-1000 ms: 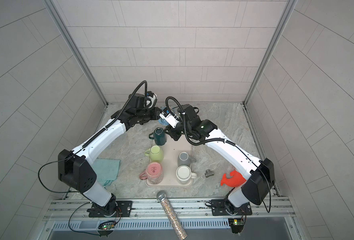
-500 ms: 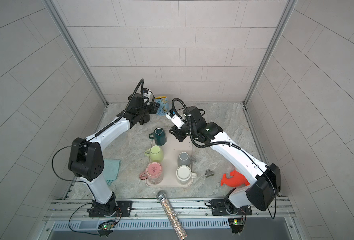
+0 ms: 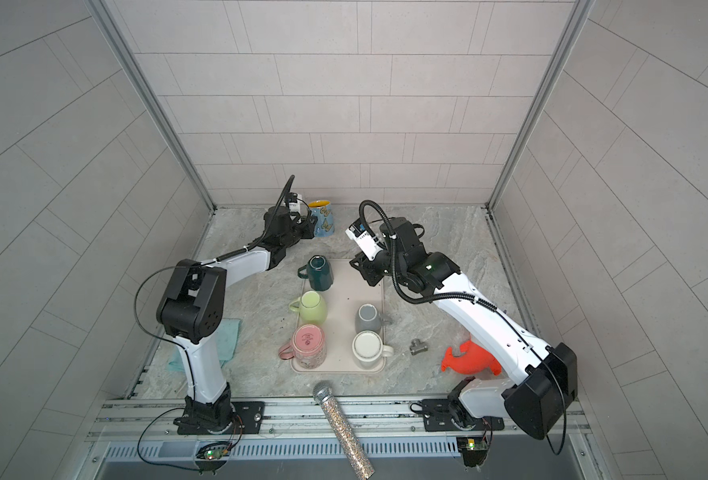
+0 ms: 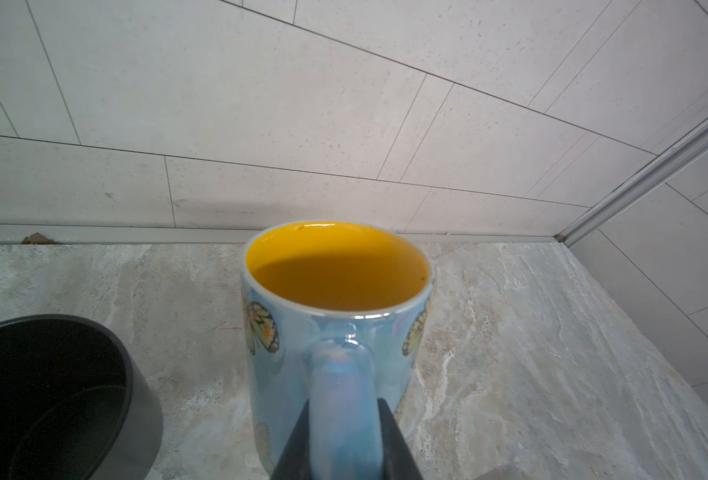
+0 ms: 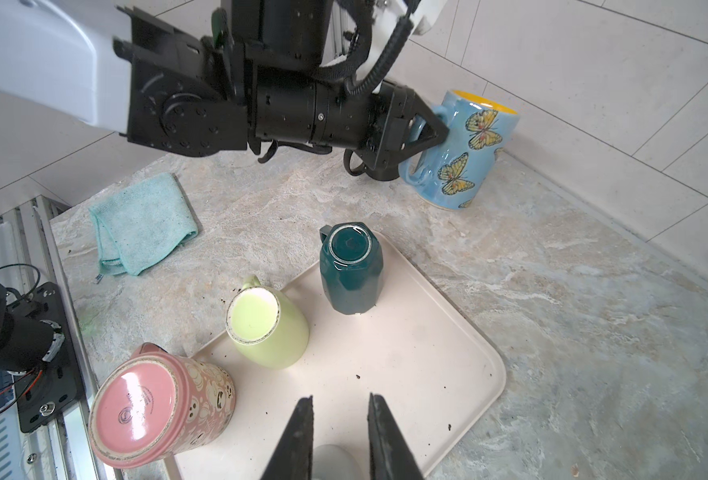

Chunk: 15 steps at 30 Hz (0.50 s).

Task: Turn the mug right side up
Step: 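Carry the blue mug toward the far wall with the left gripper while the right withdraws, then lower the blue butterfly mug upright beside the black mug with the left gripper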

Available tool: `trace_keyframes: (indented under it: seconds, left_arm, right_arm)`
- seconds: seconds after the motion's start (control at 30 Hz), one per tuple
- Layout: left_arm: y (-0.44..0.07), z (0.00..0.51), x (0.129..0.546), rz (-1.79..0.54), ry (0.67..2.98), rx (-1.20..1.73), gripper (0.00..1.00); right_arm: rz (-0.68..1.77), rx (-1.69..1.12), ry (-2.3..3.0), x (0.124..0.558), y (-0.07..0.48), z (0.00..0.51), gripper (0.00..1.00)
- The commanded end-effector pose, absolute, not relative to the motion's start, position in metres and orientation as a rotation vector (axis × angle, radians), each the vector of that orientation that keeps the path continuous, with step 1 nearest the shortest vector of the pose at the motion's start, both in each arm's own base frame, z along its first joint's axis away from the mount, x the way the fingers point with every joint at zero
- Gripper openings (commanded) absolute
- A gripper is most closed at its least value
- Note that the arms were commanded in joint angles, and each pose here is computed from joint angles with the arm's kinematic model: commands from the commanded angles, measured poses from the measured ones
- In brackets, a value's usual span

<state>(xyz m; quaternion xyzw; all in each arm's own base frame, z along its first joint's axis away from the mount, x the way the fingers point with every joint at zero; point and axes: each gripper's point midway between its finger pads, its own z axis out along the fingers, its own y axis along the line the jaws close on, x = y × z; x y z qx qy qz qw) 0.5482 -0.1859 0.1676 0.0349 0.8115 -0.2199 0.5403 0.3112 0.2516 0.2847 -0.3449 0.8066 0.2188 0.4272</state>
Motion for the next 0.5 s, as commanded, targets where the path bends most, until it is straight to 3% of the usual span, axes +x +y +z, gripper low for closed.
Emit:
trace_keyframes:
  seconds: [0.0, 0.47]
  left_arm:
    - [-0.184, 0.239, 0.564, -0.527, 1.637, 0.100, 0.00]
    - [-0.189, 0.204, 0.568, -0.498, 1.624, 0.165, 0.00]
  right_arm:
    - [0.549, -0.837, 1.972, 0.312, 0.249, 0.296, 0.24]
    - [0.558, -0.821, 1.982, 0.313, 0.248, 0.288, 0.23]
